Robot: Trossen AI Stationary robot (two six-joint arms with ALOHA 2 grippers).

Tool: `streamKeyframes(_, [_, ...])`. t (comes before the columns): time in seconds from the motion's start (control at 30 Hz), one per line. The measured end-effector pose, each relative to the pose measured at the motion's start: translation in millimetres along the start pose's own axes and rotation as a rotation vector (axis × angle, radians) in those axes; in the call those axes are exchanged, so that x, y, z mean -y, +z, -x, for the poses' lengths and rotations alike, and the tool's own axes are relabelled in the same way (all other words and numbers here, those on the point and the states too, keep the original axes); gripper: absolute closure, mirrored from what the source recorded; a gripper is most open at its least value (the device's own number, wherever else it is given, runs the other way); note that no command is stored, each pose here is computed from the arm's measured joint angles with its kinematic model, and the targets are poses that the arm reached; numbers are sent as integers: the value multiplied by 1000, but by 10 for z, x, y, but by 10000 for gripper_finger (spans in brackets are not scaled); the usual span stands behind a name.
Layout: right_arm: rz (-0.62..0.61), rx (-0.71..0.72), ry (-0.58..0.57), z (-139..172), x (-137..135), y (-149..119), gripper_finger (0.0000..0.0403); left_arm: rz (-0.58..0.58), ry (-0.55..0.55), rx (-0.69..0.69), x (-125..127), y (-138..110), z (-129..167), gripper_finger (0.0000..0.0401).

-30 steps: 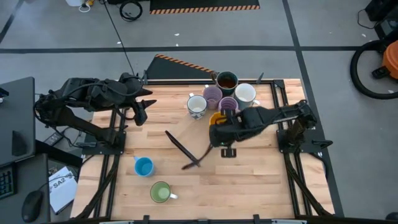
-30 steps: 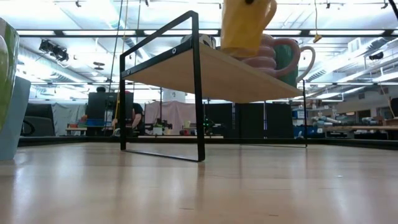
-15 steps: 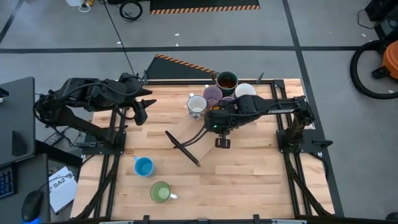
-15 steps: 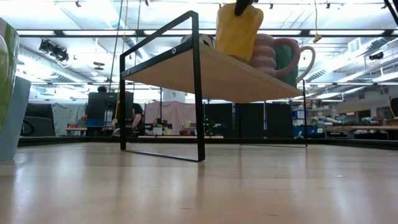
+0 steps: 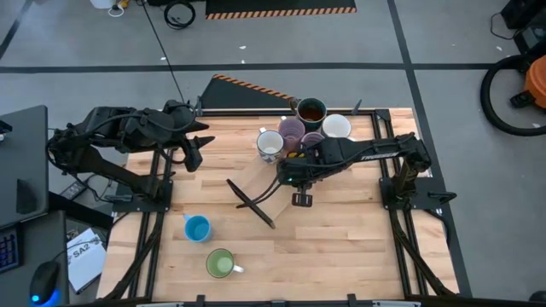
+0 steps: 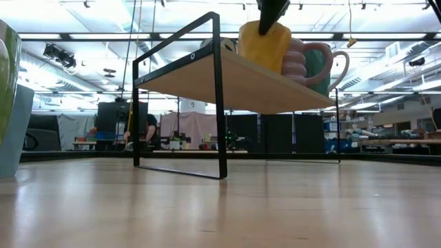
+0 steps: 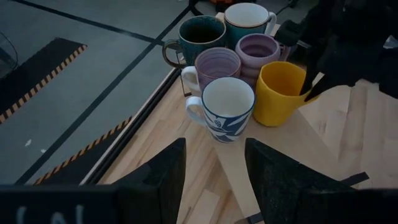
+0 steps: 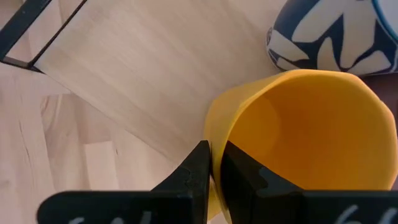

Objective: Place coffee mugs
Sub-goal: Put the yellow mug on the shelf, then put the blue mug on the shelf

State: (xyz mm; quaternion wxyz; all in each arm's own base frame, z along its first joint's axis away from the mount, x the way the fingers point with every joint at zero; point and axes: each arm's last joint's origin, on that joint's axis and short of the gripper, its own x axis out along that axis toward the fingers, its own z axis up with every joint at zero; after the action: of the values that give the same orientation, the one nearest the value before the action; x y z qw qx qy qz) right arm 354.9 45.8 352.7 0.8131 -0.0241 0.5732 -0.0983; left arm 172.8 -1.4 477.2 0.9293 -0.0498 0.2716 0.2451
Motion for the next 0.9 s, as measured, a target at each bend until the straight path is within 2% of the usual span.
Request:
streamKeyframes(0.4, [-22, 7, -2, -26, 6, 6, 339, -11, 0, 0, 0, -1, -1, 229])
streamKeyframes(0.67, [-38, 10, -7, -28, 7, 8, 302, -34, -4, -5, 12, 1, -16, 229])
streamKeyframes(0.77, [-43, 16, -5, -5, 11, 15, 286, -33, -47, -23, 31, -3, -27, 229])
streamKeyframes(0.9, [-67, 53, -4, 79, 20, 47, 267, -20, -175, -75, 62, -28, -17, 229])
